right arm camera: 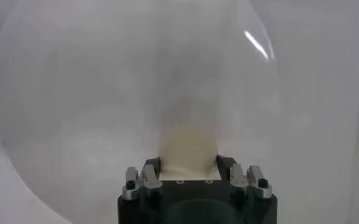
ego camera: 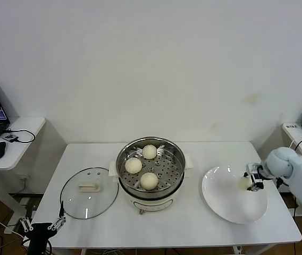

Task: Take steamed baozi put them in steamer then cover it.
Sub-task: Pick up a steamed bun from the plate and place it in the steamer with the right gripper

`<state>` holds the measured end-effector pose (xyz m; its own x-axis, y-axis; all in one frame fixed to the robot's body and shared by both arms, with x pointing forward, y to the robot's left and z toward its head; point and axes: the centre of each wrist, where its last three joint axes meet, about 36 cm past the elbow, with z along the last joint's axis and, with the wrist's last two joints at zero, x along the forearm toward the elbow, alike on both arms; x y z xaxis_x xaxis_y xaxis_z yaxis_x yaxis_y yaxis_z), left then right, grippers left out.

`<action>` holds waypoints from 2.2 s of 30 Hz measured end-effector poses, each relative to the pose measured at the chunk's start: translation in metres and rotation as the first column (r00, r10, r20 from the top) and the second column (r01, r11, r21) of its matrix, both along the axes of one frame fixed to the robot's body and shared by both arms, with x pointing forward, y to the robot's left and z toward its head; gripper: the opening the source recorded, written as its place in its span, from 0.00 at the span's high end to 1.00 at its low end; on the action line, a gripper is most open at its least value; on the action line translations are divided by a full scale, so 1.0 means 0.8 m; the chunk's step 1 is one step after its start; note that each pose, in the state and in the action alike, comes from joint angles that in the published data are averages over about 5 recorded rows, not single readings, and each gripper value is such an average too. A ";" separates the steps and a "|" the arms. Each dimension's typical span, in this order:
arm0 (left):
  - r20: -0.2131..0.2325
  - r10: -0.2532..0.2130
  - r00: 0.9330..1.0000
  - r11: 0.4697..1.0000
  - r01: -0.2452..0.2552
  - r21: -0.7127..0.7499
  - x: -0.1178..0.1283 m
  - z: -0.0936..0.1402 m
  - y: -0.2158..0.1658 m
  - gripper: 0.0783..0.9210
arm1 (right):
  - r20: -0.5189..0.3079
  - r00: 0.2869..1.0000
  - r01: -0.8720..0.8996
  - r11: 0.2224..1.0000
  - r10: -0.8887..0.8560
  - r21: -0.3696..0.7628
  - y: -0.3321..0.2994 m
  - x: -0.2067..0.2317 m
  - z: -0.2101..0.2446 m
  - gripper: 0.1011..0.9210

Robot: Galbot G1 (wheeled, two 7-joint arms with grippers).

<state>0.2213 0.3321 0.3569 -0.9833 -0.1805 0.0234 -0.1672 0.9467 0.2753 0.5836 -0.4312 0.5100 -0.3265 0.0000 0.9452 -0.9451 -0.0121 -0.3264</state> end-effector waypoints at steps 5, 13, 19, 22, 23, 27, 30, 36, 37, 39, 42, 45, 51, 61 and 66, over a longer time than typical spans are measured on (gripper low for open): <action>0.003 -0.004 1.000 1.000 0.004 0.005 0.002 0.000 0.002 0.12 | 0.054 0.998 -0.028 0.999 0.026 0.037 0.026 0.009 0.063 0.40; 0.013 -0.008 1.000 1.000 0.008 0.005 0.007 0.001 0.002 0.12 | 0.166 0.983 -0.105 0.985 0.082 0.138 0.108 0.022 0.177 0.38; 0.023 -0.008 1.000 1.000 0.008 -0.007 0.010 0.002 -0.004 0.12 | 0.196 0.974 -0.161 0.961 0.117 0.223 0.188 0.022 0.228 0.38; 0.028 -0.005 1.000 1.000 0.005 -0.011 0.012 0.002 -0.006 0.12 | 0.180 0.975 -0.175 0.950 0.131 0.259 0.227 0.019 0.233 0.38; 0.030 -0.003 1.000 1.000 0.004 -0.012 0.012 0.002 -0.006 0.12 | 0.172 0.976 -0.177 0.947 0.133 0.267 0.238 0.018 0.233 0.38; 0.035 0.003 0.999 1.000 -0.002 -0.014 0.014 0.003 -0.007 0.12 | 0.138 0.981 -0.173 0.942 0.139 0.287 0.277 0.015 0.222 0.38; 0.038 0.007 0.999 1.000 -0.007 -0.017 0.014 0.003 -0.007 0.12 | 0.112 0.984 -0.164 0.942 0.136 0.291 0.301 0.013 0.209 0.38; 0.039 0.014 0.999 1.000 -0.014 -0.018 0.015 0.001 -0.007 0.12 | 0.072 0.990 -0.135 0.947 0.119 0.290 0.336 0.014 0.176 0.38; 0.040 0.016 0.999 1.000 -0.015 -0.018 0.015 0.001 -0.007 0.12 | 0.066 0.991 -0.130 0.948 0.116 0.289 0.341 0.015 0.171 0.38; 0.040 0.020 0.999 1.000 -0.019 -0.019 0.015 0.000 -0.006 0.12 | 0.054 0.993 -0.120 0.950 0.109 0.287 0.349 0.017 0.160 0.38; 0.040 0.024 0.999 1.000 -0.023 -0.019 0.014 -0.001 -0.005 0.12 | 0.036 0.994 -0.107 0.954 0.101 0.281 0.361 0.022 0.142 0.38; 0.041 0.027 0.999 1.000 -0.027 -0.016 0.013 -0.001 -0.004 0.12 | 0.020 0.995 -0.095 0.957 0.093 0.274 0.371 0.025 0.126 0.38; 0.039 0.030 0.999 0.999 -0.029 -0.016 0.014 -0.003 -0.003 0.12 | 0.002 0.997 -0.075 0.963 0.078 0.259 0.383 0.033 0.101 0.38; 0.040 0.028 0.999 0.999 -0.027 -0.018 0.014 -0.003 -0.005 0.12 | -0.003 0.998 -0.055 0.965 0.058 0.257 0.391 0.038 0.085 0.31; 0.042 0.029 0.999 0.999 -0.029 -0.018 0.014 -0.002 -0.004 0.12 | 0.011 0.998 -0.056 0.963 0.055 0.262 0.389 0.040 0.092 0.15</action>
